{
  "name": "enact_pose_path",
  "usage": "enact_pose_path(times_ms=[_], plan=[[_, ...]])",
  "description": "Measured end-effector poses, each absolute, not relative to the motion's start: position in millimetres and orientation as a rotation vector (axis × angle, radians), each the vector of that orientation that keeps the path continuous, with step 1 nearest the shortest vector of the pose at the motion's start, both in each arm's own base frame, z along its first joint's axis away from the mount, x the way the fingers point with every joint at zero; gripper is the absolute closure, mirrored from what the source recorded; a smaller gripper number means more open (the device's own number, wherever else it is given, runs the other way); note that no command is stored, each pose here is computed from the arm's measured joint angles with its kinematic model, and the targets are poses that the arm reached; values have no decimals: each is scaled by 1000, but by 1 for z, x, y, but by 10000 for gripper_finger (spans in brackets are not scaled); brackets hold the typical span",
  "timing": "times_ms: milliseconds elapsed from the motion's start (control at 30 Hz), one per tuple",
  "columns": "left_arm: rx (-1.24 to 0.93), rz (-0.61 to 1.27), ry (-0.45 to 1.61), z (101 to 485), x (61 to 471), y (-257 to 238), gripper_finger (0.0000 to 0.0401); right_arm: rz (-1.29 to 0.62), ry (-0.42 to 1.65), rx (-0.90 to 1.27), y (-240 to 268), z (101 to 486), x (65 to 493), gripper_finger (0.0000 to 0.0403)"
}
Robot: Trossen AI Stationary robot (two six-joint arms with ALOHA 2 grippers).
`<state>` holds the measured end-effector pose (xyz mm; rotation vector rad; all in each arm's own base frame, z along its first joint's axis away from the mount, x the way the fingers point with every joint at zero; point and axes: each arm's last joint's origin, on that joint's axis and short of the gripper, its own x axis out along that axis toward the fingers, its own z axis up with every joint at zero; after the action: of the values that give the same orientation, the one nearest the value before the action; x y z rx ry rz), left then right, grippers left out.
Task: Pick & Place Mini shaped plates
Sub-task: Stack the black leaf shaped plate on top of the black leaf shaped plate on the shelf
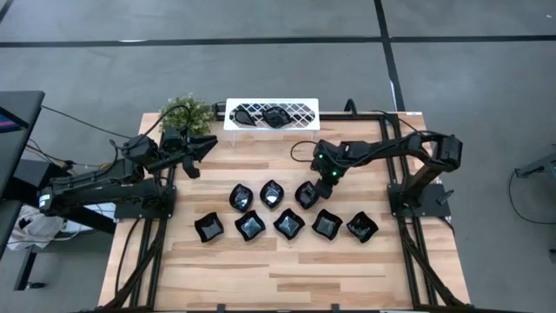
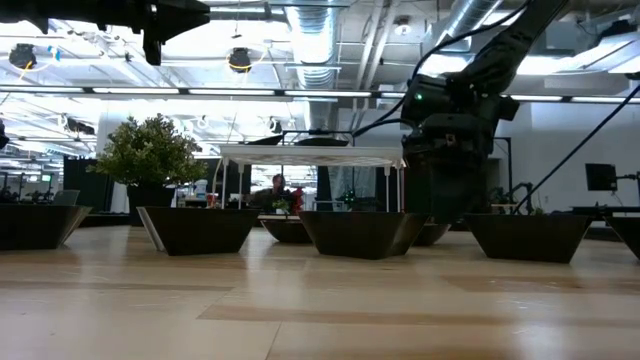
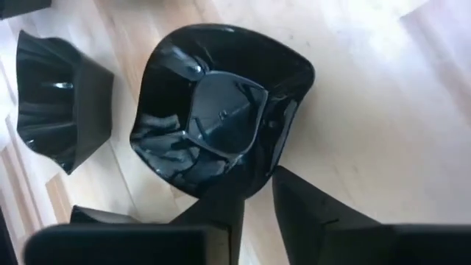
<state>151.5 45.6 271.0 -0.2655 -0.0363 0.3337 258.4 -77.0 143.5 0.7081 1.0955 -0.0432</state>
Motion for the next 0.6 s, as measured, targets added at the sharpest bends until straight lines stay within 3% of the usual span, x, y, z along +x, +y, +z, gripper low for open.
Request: enact_pose_path(times_ms=[300,600], plan=[[-266,333,-37,271,152,46,325,-88,1102,692,-76,143,259,396],[-266,333,-36,271,152,46,325,-88,1102,692,-76,143,259,394]])
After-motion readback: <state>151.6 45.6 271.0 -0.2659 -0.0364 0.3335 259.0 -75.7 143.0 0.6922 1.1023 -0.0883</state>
